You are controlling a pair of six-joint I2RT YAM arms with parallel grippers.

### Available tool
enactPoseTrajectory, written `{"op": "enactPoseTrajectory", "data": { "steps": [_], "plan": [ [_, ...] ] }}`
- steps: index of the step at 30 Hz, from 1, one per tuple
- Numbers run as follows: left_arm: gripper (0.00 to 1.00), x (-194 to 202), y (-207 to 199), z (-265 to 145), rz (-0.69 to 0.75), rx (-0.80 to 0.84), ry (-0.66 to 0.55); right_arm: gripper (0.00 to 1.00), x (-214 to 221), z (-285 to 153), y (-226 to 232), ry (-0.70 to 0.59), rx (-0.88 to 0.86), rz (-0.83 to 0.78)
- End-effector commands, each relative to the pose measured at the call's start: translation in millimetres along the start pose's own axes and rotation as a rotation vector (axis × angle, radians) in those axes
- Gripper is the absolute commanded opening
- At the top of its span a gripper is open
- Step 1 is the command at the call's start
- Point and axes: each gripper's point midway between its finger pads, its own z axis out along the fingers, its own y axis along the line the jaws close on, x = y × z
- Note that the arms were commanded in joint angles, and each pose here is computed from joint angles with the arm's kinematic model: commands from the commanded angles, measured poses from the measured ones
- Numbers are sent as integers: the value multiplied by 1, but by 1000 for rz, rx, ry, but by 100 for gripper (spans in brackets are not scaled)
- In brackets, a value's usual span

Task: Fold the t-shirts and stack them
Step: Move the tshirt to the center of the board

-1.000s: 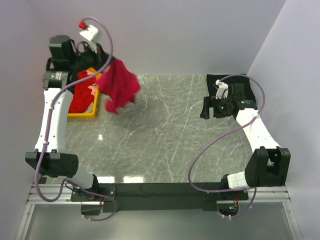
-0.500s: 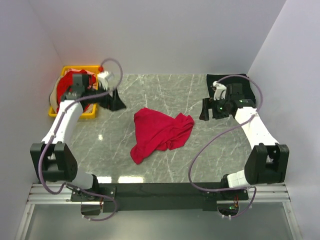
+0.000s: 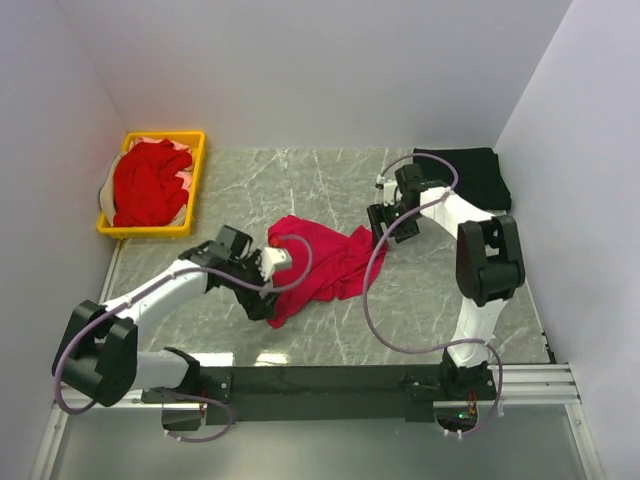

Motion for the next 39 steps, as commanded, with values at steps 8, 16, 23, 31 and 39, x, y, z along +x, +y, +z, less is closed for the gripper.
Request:
{"op": "enactPoseTrajectory", "data": {
  "steps": [8,16,23,31,39],
  "plan": [
    [84,-25,40,39,191,-282,-8,46,-23,26,10,20,-76,42],
    [1,-38,53,18,54,-248,-30,0,-42,-32,-4,-117,-81,34],
    [1,-132,78,-87,64,-324,-277,0,-89,-142,-6,-428,-57,-44],
    [1,-218,122,-190,69,-541,-469,0,-144,-271,0,-784,111,-141],
    [1,-240,140,-248,167,-729,-512,0,-149,-363,-15,-1009,393,-193]
  ]
}}
